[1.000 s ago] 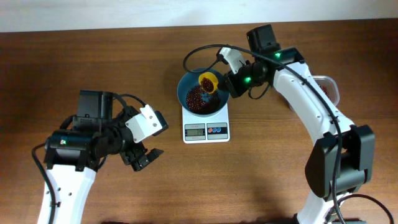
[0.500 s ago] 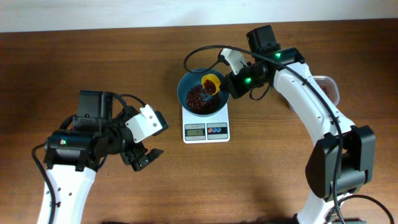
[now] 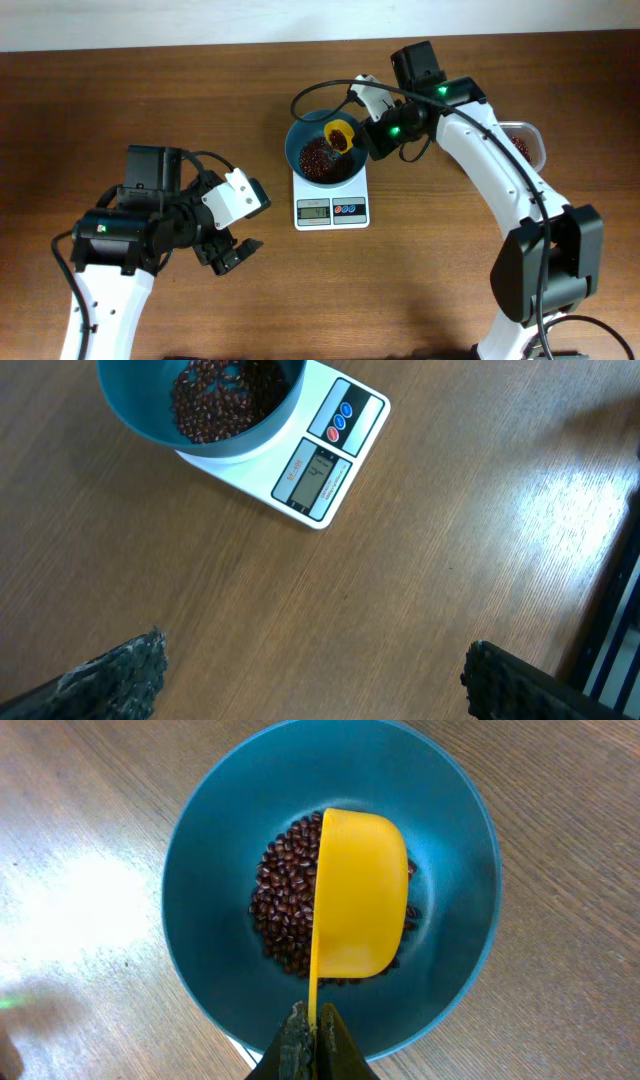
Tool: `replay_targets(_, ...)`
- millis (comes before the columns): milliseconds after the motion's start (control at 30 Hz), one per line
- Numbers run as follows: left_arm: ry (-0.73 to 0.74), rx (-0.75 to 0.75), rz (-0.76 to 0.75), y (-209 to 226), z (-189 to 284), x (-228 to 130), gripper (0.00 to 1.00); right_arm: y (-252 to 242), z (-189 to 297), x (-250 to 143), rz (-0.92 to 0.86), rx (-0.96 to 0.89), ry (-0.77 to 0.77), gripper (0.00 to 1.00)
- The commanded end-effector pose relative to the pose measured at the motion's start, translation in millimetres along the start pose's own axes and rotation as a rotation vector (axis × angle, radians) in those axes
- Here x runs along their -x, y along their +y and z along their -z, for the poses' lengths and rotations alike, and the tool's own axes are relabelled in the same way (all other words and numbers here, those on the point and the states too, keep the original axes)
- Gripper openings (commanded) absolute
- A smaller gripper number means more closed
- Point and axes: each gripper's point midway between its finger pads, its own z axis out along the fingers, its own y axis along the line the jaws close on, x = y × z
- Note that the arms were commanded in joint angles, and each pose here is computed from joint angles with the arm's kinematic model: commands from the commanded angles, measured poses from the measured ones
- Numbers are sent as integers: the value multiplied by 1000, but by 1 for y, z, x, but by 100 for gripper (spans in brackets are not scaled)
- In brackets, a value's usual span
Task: Scoop item into bowl and weigh 50g on scale
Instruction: 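Hold the emptied scoop inverted over the bowl with the right gripper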
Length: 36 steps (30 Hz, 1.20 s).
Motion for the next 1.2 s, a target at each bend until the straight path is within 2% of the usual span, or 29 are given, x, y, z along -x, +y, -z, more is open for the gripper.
replay_targets(0, -3, 9, -7, 1, 2, 0, 99, 9, 20, 16, 28, -18, -56, 4)
replay_targets(400, -3, 9, -7, 1, 2, 0, 99, 15, 22, 17, 17, -4, -59, 4)
replay_targets(500, -3, 9, -7, 1, 2, 0, 99, 4, 16, 11, 9, -56, -27, 4)
replay_targets(600, -3, 9, -7, 1, 2, -1, 99, 16, 22, 18, 14, -17, -57, 4)
replay_targets(700, -3, 9, -7, 1, 2, -1, 99, 6, 17, 13, 14, -69, -29, 4)
replay_targets(1167, -3, 9, -7, 1, 2, 0, 99, 17, 19, 15, 5, -12, -43, 4)
